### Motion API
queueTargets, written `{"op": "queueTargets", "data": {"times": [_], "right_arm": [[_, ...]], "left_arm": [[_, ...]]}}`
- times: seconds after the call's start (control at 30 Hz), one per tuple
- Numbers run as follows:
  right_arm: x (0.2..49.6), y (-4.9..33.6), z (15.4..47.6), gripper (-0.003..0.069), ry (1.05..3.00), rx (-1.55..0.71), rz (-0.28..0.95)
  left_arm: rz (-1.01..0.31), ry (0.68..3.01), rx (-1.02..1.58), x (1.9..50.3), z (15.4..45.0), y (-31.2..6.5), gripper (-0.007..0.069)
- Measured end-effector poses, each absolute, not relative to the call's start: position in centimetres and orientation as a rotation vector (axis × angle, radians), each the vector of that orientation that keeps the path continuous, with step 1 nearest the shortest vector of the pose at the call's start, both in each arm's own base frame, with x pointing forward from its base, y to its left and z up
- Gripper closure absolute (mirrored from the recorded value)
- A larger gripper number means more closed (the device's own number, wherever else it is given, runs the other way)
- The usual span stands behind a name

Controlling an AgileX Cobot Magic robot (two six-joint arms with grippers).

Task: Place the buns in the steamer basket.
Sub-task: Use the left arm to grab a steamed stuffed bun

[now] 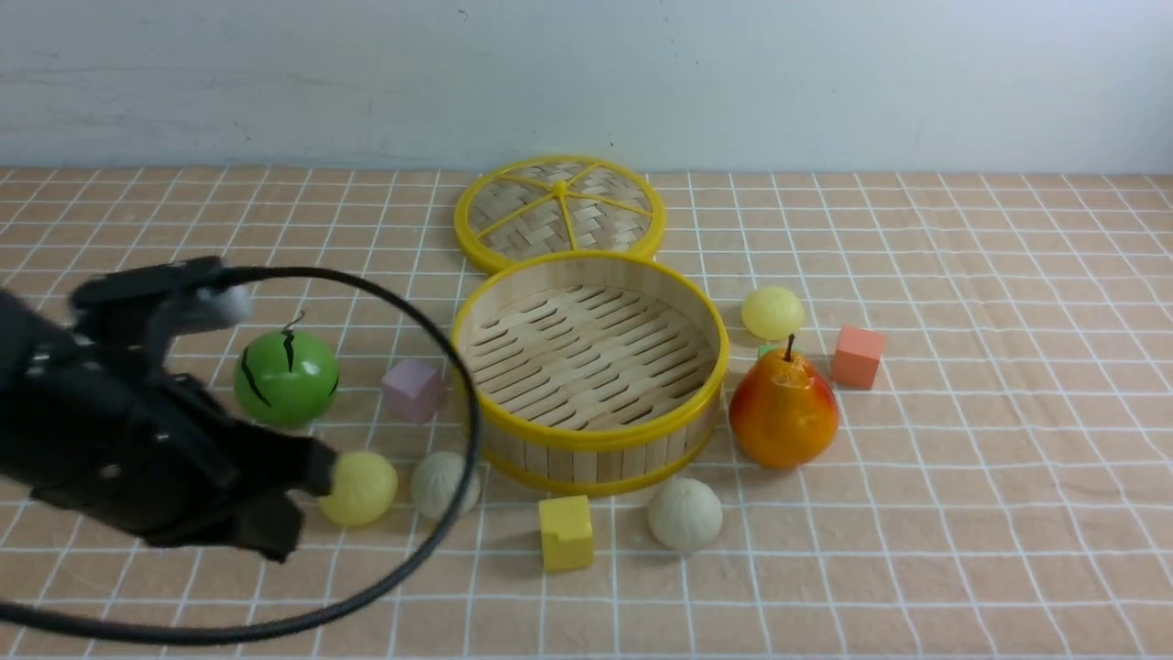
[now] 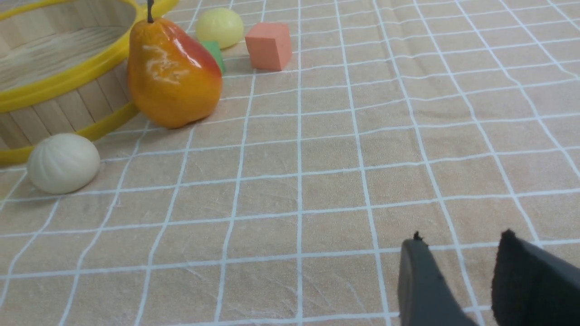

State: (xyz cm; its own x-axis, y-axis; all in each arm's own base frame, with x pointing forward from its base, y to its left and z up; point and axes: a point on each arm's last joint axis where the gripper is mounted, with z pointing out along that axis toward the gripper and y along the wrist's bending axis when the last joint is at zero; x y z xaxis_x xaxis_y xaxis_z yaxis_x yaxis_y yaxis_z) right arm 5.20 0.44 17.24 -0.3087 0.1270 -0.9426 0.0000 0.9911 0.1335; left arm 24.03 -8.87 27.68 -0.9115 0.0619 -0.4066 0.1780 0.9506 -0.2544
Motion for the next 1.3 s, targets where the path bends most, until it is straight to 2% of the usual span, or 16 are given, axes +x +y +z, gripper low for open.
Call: {"op": "queueTargets", "data": {"times": [0.13, 0.33, 0.4, 0.53, 0.67, 0.9, 1.03, 1.1, 1.2, 1.23, 1.27, 1.3], "right_arm": [[5.2, 0.4, 17.2, 0.0419, 1.881, 0.092, 0.126], [5.2, 0.4, 17.2, 0.0419, 1.881, 0.092, 0.126], [5.2, 0.4, 17.2, 0.0419, 1.881, 0.092, 0.126], [5.2, 0.4, 17.2, 0.0419, 1.881, 0.092, 0.126], [5.2, 0.4, 17.2, 0.0419, 1.881, 0.092, 0.126], [5.2, 0.4, 17.2, 0.0419, 1.881, 0.092, 0.126], [5.2, 0.4, 17.2, 0.0419, 1.881, 0.092, 0.126], [5.2, 0.4, 17.2, 0.0419, 1.881, 0.092, 0.126], [5.2, 0.4, 17.2, 0.0419, 1.881, 0.092, 0.126], [5.2, 0.4, 17.2, 0.0419, 1.881, 0.092, 0.126], [5.2, 0.4, 17.2, 0.0419, 1.881, 0.092, 0.126], [5.2, 0.4, 17.2, 0.0419, 1.881, 0.092, 0.126]], "left_arm": [[-0.323, 2.725, 0.251, 27.3, 26.0, -10.6, 0.0638], [-0.206, 2.747, 0.214, 32.0, 24.1, -10.0, 0.061], [-0.189, 2.746, 0.189, 33.3, 23.7, -9.5, 0.057], [-0.163, 2.763, 0.168, 35.0, 22.1, -9.0, 0.0435], [-0.159, 2.764, 0.164, 35.8, 20.8, -9.1, 0.0354], [-0.13, 2.775, 0.181, 36.5, 19.0, -9.1, 0.0327], [-0.126, 2.782, 0.181, 36.8, 18.2, -9.1, 0.0328], [-0.125, 2.784, 0.182, 36.9, 18.0, -9.2, 0.0363], [-0.128, 2.786, 0.179, 37.0, 17.9, -9.2, 0.0447], [-0.129, 2.79, 0.178, 37.0, 17.9, -9.2, 0.0501], [-0.131, 2.808, 0.178, 37.0, 18.1, -9.3, 0.06], [-0.131, 2.814, 0.182, 37.0, 18.3, -9.3, 0.0626]]}}
